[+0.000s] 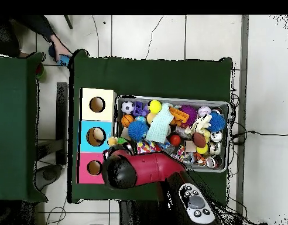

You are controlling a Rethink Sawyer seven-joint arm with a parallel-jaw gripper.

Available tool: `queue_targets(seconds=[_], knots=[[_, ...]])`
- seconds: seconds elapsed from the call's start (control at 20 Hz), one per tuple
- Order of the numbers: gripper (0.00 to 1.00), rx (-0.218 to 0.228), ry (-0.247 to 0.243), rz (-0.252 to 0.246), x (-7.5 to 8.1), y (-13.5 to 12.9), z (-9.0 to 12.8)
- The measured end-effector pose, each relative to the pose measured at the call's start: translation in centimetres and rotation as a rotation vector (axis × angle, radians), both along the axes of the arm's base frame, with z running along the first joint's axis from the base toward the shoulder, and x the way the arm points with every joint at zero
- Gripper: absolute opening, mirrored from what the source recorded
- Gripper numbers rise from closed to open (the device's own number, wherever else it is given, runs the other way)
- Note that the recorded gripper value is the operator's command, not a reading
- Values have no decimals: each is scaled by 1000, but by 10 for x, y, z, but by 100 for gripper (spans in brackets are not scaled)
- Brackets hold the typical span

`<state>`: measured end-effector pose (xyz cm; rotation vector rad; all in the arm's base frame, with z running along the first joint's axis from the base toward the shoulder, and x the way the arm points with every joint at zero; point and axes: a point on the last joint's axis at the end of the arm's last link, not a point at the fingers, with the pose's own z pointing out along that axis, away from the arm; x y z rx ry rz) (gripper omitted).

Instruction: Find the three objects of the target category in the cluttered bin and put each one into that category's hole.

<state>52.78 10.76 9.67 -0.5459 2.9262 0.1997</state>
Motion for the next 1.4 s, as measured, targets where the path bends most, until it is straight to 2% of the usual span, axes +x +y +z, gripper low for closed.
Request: queue_targets(seconds=[0.6,1.4], knots=[[0,1,5,16,-5,9,0],[0,4,44,2,-27,13,8]])
